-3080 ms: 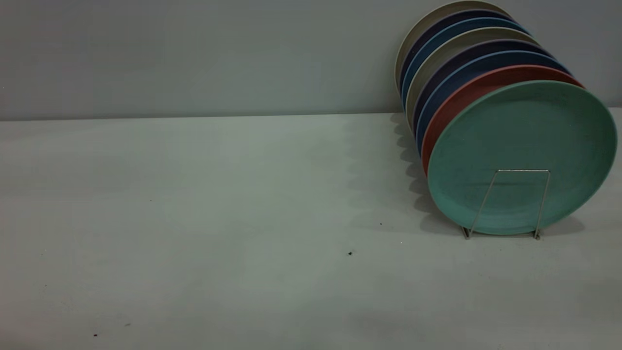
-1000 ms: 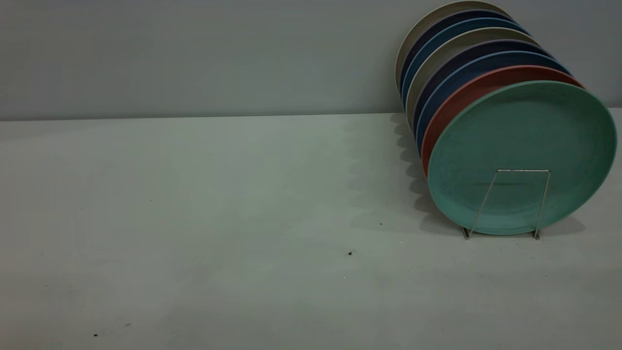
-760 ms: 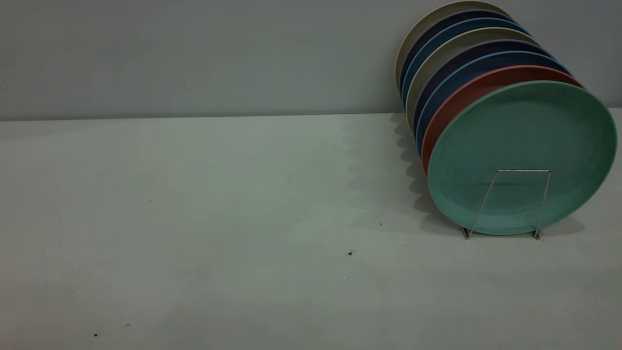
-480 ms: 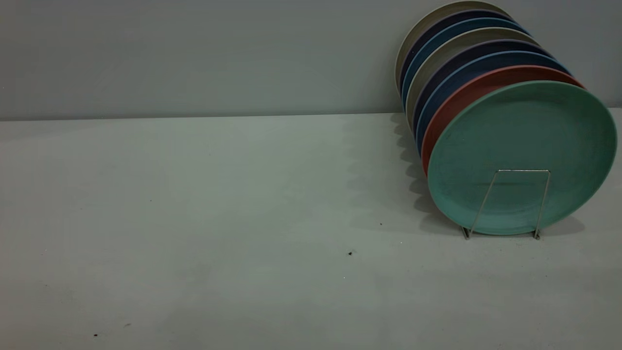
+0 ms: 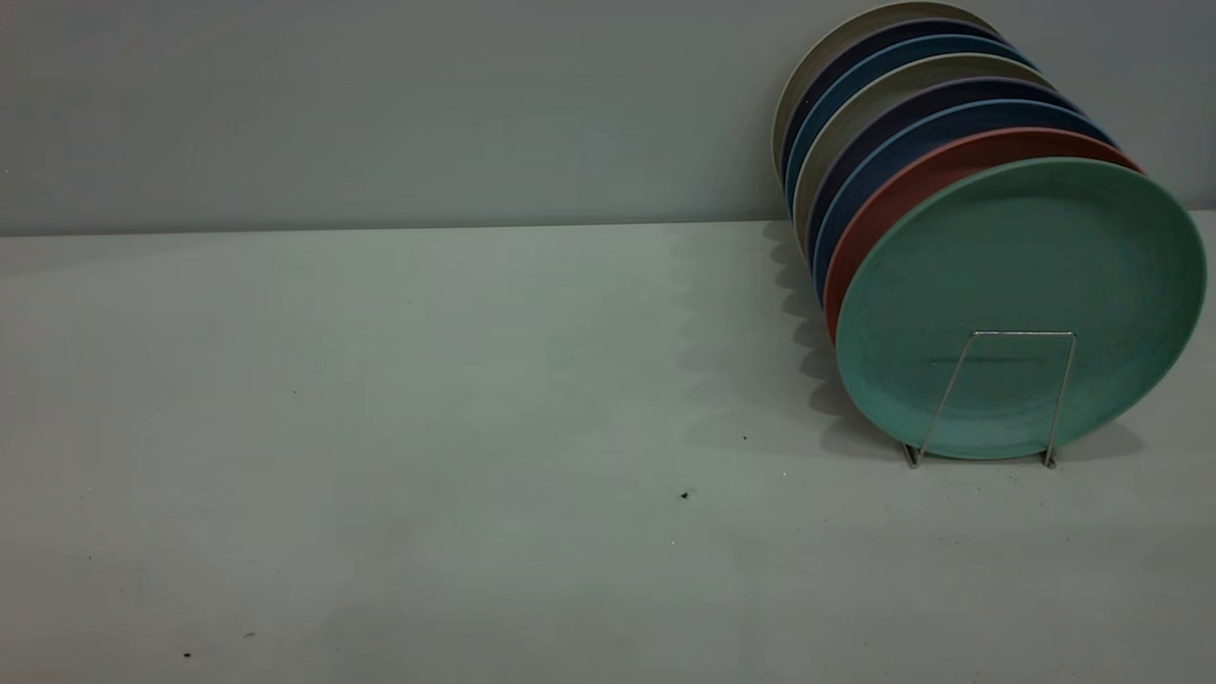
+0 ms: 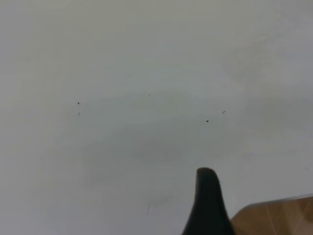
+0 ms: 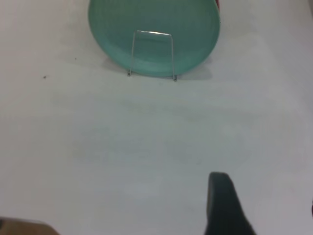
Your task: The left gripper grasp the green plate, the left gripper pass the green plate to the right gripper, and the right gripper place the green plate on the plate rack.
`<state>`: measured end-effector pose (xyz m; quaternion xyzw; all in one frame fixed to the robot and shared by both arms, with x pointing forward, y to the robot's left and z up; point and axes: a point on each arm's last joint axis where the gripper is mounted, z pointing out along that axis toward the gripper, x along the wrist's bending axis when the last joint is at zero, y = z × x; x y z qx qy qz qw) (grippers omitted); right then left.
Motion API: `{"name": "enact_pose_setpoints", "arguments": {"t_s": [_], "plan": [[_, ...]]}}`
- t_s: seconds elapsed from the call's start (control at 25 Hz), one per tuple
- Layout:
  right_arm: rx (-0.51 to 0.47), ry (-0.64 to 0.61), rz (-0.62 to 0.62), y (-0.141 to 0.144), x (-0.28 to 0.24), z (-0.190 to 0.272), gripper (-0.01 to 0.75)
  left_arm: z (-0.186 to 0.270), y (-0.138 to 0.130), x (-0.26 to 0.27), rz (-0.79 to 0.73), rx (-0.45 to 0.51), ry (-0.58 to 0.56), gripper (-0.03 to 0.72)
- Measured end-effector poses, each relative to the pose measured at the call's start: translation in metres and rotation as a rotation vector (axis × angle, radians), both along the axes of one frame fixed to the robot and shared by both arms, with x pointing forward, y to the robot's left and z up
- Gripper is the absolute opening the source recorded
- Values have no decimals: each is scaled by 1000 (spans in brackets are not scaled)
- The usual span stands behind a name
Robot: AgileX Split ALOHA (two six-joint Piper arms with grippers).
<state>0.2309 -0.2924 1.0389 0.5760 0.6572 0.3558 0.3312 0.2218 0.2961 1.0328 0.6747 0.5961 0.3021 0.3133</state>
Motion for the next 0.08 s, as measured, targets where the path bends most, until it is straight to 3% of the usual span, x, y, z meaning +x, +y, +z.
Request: {"name": "enact_pose_setpoints", "arguments": {"t_s": [0.08], "plan": [[0, 0, 0, 0, 0, 0, 440, 0, 0, 0, 0, 0, 0, 581]]}}
